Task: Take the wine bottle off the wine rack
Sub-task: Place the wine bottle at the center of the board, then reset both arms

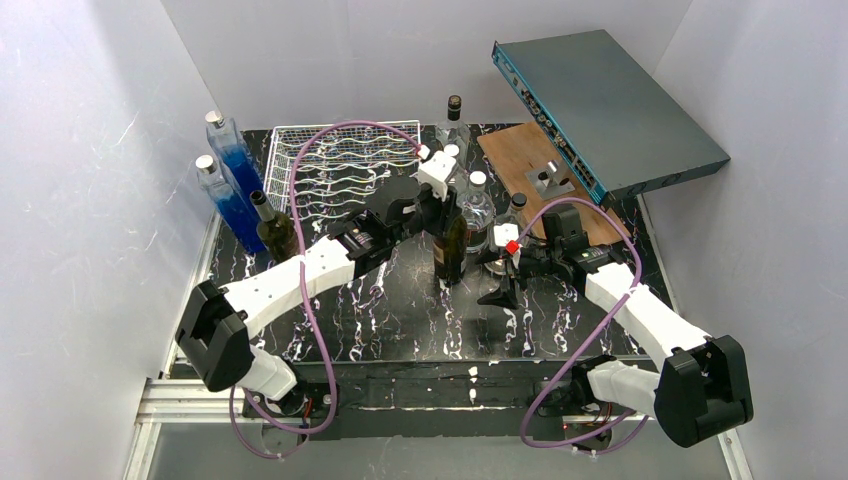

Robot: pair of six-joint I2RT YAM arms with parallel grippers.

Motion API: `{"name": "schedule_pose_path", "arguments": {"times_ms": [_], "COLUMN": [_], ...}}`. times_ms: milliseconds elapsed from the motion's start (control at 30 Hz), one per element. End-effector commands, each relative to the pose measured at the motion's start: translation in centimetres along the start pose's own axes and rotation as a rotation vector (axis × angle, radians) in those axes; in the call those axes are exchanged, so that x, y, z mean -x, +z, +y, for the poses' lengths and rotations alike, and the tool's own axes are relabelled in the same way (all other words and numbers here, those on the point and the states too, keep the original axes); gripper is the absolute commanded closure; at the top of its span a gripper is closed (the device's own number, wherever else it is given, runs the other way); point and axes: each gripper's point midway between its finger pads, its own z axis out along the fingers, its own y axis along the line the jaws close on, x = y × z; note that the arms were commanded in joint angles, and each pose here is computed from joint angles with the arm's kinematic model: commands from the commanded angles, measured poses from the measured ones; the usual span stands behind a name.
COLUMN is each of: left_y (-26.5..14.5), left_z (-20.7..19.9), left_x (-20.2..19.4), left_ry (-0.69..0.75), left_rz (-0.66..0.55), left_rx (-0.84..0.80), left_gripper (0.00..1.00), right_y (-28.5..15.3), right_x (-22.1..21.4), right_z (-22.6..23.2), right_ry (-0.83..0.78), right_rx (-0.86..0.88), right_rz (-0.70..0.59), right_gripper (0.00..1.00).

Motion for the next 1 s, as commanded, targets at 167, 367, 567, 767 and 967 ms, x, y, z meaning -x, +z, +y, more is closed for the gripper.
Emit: {"name": "schedule_pose_path", "arguments": {"times_ms": [167, 367, 567, 767, 967], "left_y": [-0.6, -1.5, -3.5, -5.5, -8.3], "left_z": [-0.2, -0.2, 0.4, -0.4, -1.0], "left_x": [4.4, 5.0, 6.0, 6.1, 6.1], "left_ry": [-0.038, -0.054, -0.069, -0.115, -0.182], "left_rz": [-0.113, -0.110, -0.099, -0.065, -0.031], "left_rx": [-0.011, -0.009, 0.025, -0.015, -0.045], "left_gripper": [0.36, 0.13, 0.02, 0.02, 0.02], "right_y": [-0.5, -0.6, -0.7, -1.0, -1.6], "right_x": [2.2, 2.1, 2.1, 2.0, 2.0], "right_z": [-0.7, -0.8, -0.5, -0.4, -0.3], "right_ry": [-0.068, -0.063, -0.064, -0.075, -0.077], "right_rx": [-0.011, -0.016, 0.000, 0.007, 0.008], "right_rz": [-0.036, -0.036, -0.042, -0.044, -0.051], "right_gripper": [0.01, 0.02, 0.02, 0.02, 0.02]}}
